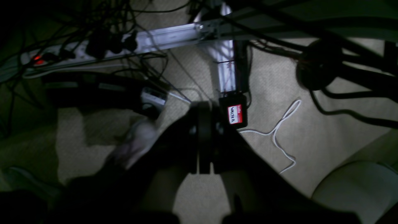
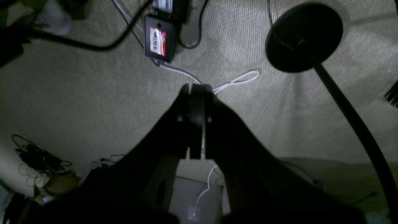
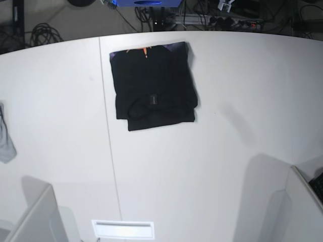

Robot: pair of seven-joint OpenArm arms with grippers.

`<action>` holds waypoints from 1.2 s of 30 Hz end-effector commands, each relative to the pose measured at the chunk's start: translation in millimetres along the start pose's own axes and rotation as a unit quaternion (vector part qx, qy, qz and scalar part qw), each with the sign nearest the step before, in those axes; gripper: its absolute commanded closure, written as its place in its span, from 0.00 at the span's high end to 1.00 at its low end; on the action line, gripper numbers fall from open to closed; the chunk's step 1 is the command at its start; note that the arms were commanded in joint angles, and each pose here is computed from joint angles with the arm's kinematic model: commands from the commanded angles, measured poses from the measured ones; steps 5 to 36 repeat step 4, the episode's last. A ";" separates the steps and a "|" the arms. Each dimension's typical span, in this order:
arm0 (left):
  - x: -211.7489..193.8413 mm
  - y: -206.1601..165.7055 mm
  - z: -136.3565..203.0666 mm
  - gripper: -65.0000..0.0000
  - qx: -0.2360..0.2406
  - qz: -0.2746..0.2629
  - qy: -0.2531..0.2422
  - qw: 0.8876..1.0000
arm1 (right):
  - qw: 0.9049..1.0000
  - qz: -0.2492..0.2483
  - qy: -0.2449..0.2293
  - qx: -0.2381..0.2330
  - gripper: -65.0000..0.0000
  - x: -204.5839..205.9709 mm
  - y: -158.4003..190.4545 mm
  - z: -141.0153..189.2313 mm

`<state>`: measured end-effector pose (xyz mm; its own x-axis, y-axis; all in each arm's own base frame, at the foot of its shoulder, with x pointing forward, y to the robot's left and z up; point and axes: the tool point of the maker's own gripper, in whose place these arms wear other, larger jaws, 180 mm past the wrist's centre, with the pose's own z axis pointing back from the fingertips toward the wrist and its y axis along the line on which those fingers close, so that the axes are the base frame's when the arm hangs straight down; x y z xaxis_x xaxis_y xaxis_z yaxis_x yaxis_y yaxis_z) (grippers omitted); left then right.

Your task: Fold the T-shirt properly

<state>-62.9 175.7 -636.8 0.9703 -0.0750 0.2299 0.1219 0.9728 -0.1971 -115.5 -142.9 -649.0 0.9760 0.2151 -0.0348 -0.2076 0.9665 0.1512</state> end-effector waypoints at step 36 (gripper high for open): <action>-5.2 12.0 6.3 0.00 0.009 -0.003 0.001 1.000 | 1.000 -0.003 0.010 0.000 0.00 -13.0 -0.5 2.1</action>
